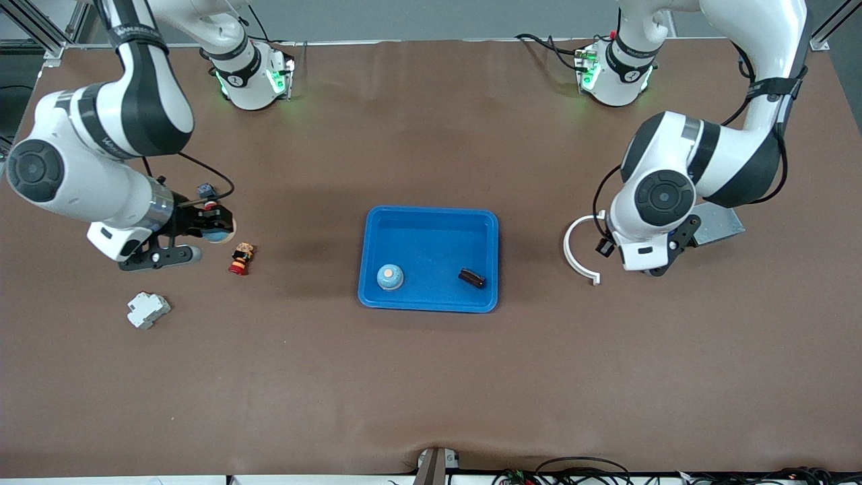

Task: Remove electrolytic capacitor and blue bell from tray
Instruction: 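Lift the bell with the right gripper while the left gripper lifts the capacitor, then place the bell with the right gripper while the left gripper places the capacitor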

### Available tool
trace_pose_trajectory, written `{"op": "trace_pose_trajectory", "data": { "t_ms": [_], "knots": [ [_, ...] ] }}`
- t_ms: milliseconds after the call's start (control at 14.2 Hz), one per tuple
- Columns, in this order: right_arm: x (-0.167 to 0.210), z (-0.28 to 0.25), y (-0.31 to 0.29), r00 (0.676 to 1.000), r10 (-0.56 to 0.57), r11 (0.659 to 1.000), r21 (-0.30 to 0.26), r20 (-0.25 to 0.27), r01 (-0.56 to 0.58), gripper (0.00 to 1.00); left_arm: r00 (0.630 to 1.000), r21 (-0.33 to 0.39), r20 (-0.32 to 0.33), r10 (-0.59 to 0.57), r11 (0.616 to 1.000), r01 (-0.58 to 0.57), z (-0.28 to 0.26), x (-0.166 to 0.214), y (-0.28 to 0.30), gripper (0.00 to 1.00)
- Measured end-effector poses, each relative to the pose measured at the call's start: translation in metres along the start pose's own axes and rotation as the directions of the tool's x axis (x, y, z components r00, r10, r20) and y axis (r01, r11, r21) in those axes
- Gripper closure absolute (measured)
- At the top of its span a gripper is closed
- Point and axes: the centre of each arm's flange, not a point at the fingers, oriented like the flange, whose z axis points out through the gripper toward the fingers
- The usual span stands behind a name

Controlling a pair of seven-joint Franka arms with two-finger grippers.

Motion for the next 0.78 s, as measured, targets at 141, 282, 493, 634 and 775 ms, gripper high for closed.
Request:
{"op": "trace_pose_trajectory", "data": {
  "t_ms": [141,282,493,634,775],
  "knots": [
    [0.000,0.000,0.026,1.000,-0.018,0.999,-0.050,-0.014,0.017,0.37,1.000,-0.011,0.010,0.016,1.000,-0.015,0.021,0.015,-0.006,0.66],
    [0.001,0.007,0.046,0.998,-0.051,0.996,-0.072,-0.039,0.049,0.37,0.999,-0.034,0.016,0.032,0.999,-0.032,0.042,0.030,-0.011,0.66],
    [0.000,0.036,0.087,0.994,-0.093,0.993,-0.076,-0.048,0.089,0.37,0.999,-0.070,0.014,0.049,0.996,-0.048,0.065,0.038,-0.015,0.66],
    [0.001,0.057,0.113,0.994,-0.102,0.992,-0.072,-0.039,0.099,0.37,0.998,-0.097,0.007,0.058,0.994,-0.057,0.076,0.033,-0.012,0.66],
    [0.006,0.076,0.123,0.994,-0.104,0.992,-0.068,-0.026,0.102,0.37,0.998,-0.105,0.009,0.066,0.992,-0.065,0.089,0.028,-0.010,0.66]
  ]
}}
